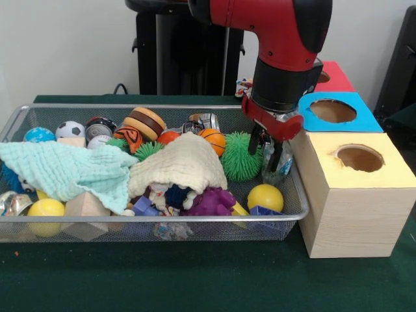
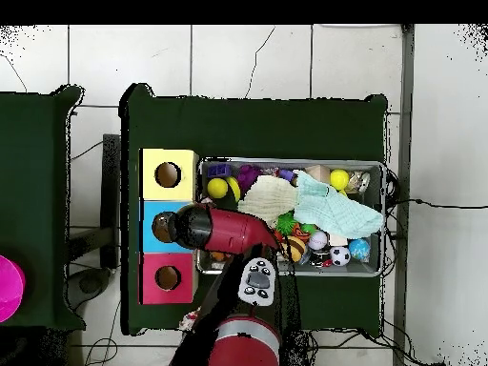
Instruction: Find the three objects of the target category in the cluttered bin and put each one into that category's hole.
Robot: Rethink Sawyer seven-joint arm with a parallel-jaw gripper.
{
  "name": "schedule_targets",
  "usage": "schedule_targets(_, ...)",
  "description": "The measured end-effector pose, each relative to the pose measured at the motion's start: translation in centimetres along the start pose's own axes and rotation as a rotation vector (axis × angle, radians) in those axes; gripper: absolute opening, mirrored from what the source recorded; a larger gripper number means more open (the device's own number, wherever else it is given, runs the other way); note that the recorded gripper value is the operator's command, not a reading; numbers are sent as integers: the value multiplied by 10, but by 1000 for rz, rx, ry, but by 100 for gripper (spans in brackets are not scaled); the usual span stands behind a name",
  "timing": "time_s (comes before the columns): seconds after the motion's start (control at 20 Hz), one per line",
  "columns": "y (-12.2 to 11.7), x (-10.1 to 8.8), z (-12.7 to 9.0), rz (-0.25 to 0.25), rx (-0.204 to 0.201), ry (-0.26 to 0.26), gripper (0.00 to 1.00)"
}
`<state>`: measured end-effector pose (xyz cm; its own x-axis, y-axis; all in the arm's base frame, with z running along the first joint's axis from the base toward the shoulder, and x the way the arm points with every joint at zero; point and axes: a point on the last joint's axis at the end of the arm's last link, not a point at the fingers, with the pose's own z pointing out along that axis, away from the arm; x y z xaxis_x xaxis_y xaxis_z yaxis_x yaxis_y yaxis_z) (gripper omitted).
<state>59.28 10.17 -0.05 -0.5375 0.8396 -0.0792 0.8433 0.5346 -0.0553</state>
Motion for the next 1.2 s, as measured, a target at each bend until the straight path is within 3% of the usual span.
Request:
schedule_targets(0.2, 0, 1, 4, 1, -39, -46, 100)
schedule_targets(0.55, 0, 9, 5, 13, -72, -122, 100)
schedule_targets(1.2, -5, 15, 8, 103, -89, -130, 100)
